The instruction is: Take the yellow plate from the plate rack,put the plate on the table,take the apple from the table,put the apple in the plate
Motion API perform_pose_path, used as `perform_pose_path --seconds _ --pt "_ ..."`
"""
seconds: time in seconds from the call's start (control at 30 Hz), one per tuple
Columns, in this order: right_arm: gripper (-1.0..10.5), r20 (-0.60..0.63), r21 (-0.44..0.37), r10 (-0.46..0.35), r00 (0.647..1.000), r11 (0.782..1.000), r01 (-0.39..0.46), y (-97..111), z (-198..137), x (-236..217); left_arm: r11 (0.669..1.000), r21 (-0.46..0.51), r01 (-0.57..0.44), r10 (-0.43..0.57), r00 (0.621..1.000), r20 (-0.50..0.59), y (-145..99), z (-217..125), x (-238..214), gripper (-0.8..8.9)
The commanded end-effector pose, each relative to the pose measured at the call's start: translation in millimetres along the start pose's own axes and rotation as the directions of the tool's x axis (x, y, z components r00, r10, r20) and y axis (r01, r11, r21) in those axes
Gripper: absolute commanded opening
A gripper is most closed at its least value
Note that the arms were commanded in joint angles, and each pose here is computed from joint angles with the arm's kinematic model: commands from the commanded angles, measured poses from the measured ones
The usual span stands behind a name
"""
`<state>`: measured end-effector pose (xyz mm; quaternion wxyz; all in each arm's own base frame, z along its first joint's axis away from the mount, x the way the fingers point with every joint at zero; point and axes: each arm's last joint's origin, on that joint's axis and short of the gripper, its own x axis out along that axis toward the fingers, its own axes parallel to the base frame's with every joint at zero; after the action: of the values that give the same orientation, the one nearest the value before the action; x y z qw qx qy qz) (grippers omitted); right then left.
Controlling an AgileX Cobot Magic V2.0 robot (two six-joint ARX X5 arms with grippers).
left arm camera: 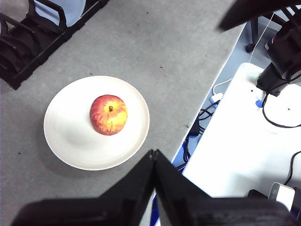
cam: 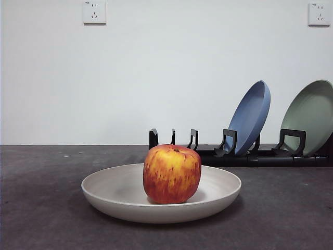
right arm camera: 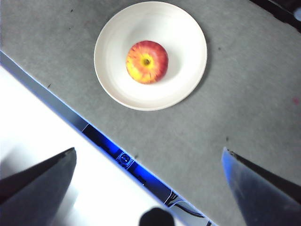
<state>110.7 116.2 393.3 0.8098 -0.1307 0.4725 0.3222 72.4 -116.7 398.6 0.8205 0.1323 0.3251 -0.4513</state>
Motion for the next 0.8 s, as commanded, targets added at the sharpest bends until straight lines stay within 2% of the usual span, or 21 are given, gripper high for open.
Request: perform_pose_path --seconds 0.03,0.13,0.33,0.5,0.8 --pt "4.5 0.015 0.031 -0.002 1.000 1.000 0.002 -0.9 -9.4 -10.2 1.000 -0.001 0.003 -0.003 1.000 -0.001 -0.3 -0.3 -0.2 -0.08" --pt "2.6 0.068 0.029 0.013 0.998 0.999 -0.015 -1.8 -19.9 -24.3 1.000 -0.001 0.003 -0.003 1.000 -0.002 -0.3 -0.3 -0.2 -0.08" --pt "0.1 0.122 0.016 0.087 0.989 0.996 -0.090 -1.2 -33.5 -40.2 1.000 -0.002 0.003 -0.003 1.000 -0.003 -0.3 -0.4 -0.2 -0.08" --pt "-0.1 0.141 -0.004 0.138 0.980 0.990 -0.138 -0.5 -39.6 -46.8 1.000 -0.002 0.003 -0.003 1.000 -0.003 -0.3 -0.4 -0.2 -0.08" --pt "-0.1 0.146 -0.005 0.144 0.979 0.989 -0.145 -0.5 -40.8 -48.1 1.000 -0.002 0.002 -0.002 1.000 0.000 -0.3 -0.2 -0.2 -0.08"
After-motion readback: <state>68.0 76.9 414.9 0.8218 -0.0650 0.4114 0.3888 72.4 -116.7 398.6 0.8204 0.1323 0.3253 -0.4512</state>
